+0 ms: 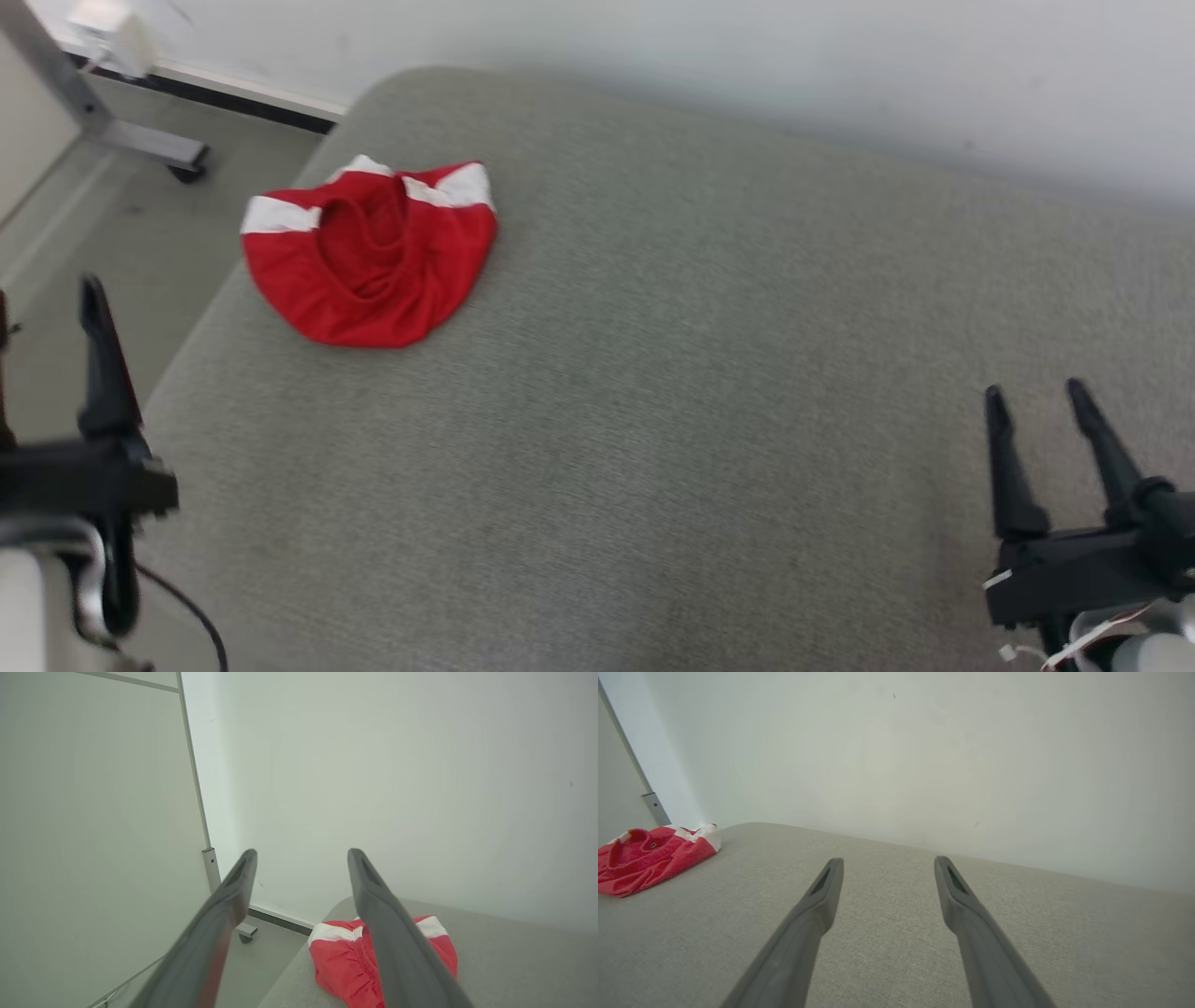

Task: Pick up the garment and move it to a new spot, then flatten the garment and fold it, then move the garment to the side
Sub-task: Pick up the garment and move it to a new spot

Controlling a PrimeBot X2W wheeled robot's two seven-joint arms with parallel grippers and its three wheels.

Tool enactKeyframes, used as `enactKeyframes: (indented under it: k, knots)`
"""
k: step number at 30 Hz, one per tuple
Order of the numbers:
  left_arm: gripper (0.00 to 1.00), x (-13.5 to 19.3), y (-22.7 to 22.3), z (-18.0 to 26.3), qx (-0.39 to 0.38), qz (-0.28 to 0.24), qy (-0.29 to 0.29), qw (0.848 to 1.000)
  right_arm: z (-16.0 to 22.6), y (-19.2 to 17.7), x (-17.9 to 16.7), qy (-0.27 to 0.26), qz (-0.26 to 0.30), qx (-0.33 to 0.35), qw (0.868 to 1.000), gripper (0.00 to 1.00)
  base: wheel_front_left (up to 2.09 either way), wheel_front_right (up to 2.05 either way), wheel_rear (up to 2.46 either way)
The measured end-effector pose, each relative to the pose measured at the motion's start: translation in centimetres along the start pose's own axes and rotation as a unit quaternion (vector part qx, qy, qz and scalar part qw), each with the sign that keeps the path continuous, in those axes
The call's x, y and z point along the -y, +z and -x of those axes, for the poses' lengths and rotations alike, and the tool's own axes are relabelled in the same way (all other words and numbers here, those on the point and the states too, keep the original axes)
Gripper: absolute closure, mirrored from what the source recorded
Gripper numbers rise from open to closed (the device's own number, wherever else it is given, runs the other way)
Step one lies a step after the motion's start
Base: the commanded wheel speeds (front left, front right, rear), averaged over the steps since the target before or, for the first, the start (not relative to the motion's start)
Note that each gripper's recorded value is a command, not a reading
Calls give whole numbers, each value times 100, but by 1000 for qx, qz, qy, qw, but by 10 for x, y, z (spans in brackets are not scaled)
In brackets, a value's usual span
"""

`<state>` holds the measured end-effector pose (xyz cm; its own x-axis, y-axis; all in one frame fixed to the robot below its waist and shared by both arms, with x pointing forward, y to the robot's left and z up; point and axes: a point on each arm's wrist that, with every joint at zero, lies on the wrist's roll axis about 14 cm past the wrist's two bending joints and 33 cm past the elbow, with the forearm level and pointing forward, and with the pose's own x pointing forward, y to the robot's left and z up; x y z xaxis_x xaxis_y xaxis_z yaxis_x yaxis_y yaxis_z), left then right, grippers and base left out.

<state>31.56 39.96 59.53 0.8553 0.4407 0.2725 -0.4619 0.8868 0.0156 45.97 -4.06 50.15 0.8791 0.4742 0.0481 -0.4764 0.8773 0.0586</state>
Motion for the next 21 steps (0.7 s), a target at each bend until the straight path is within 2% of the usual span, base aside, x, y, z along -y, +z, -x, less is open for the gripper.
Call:
enactKeyframes:
  k: [5,11,14,15,18,21]
  knots:
    - [0,26,13,-66,26,6,-31,999,5,-3,43,-52,10,0,999,0,0,0,0]
    - [0,62,2,-132,15,-2,-71,997,25,-15,90,-121,15,-11,993,0,0,0,0]
    - [0,79,-22,-155,-15,-1,-85,996,38,-23,110,-153,17,-21,988,0,0,0,0]
    - [0,91,-47,-164,-49,-6,-97,994,47,-28,121,-173,19,-28,984,0,0,0,0]
    - [0,105,-87,-170,-104,-4,-107,989,62,-37,135,-197,22,-45,979,0,0,0,0]
    - [0,121,-132,-166,-174,-10,-125,977,74,-44,146,-216,26,-58,974,0,0,0,0]
